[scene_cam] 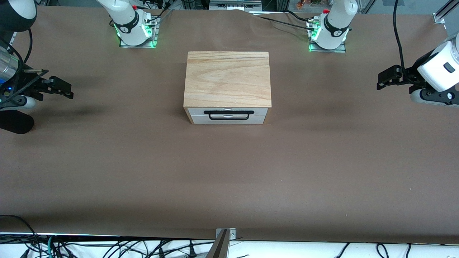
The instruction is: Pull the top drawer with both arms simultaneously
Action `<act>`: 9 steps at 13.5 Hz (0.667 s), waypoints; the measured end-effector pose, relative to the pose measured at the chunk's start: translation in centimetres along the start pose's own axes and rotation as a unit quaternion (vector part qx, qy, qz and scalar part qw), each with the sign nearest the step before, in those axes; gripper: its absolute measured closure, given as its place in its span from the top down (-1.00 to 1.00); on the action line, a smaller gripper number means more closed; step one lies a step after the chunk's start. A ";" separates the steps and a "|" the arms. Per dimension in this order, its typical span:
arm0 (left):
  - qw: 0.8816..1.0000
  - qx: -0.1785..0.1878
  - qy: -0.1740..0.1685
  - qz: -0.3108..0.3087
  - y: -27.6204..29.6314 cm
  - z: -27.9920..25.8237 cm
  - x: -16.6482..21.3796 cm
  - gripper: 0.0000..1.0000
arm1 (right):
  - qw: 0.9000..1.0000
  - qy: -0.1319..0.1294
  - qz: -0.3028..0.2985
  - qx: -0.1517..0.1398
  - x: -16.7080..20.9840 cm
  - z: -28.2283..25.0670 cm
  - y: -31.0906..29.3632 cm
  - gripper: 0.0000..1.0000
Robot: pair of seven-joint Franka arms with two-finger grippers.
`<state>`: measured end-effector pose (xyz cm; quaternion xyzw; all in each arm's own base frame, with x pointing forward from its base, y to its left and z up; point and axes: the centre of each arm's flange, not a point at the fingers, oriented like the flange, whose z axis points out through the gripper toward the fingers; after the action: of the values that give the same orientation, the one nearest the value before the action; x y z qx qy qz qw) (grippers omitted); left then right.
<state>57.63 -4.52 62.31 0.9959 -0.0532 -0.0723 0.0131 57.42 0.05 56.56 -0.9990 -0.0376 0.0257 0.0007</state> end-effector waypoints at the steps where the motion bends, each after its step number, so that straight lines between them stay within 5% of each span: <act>1: 1.000 0.000 0.000 0.000 0.0 0.0 0.0 1.00 | 1.000 0.000 0.000 0.000 0.0 0.0 0.0 1.00; 9: 1.000 0.000 0.000 0.000 0.0 0.0 0.0 1.00 | 1.000 -0.003 -0.003 0.000 0.4 0.7 -0.3 1.00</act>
<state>57.64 -4.52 62.28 0.9959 -0.0532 -0.0725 0.0131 57.79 0.35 55.85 -0.9988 -0.0403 0.0291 0.0011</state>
